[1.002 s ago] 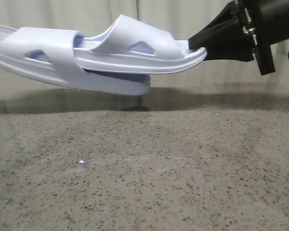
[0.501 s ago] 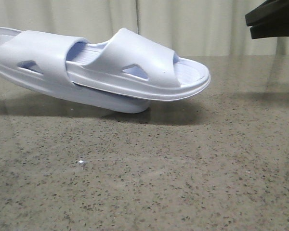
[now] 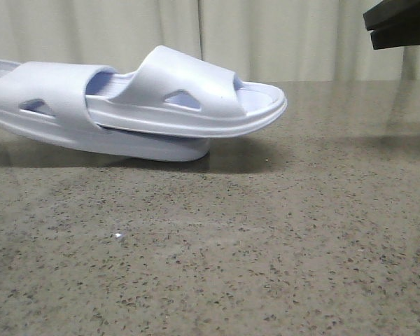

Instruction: Insert blue slippers together front up

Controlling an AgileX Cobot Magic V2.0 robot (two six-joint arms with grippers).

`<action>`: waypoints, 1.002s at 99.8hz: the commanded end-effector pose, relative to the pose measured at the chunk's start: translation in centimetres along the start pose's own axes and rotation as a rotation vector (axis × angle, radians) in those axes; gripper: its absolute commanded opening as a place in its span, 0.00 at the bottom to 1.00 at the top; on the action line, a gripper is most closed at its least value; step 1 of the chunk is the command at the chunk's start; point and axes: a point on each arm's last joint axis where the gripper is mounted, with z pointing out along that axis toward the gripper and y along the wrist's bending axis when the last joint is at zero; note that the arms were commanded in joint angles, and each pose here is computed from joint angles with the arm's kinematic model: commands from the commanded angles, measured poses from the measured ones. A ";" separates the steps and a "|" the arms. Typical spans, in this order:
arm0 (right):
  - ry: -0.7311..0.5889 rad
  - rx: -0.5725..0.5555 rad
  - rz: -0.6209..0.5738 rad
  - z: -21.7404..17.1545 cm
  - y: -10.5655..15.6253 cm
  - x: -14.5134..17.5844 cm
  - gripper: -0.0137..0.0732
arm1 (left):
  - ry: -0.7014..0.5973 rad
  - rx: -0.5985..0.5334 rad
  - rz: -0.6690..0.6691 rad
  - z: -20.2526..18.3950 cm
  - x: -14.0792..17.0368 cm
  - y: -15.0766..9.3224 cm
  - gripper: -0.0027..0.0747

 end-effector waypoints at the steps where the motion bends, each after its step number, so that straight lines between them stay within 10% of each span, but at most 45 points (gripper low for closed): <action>1: -0.038 -0.091 -0.050 -0.9 2.3 -1.0 0.31 | -0.055 0.007 0.039 -0.5 -1.1 -1.1 0.46; 14: -0.030 -0.087 -0.053 -0.9 2.2 -1.0 0.31 | -0.047 -0.026 0.055 -0.5 -1.1 -0.8 0.68; 36: -0.027 -0.082 -0.057 -0.9 2.3 -0.9 0.31 | -0.021 0.042 0.164 -1.3 -2.9 -2.5 0.67; 62: -0.045 -0.052 -0.100 -1.5 3.3 -1.1 0.07 | -0.068 0.106 0.260 -3.1 -4.7 -5.6 0.07; 100: -0.234 0.140 -0.187 -3.2 6.9 0.1 0.06 | -0.392 -0.259 0.497 -7.0 -3.6 -9.9 0.05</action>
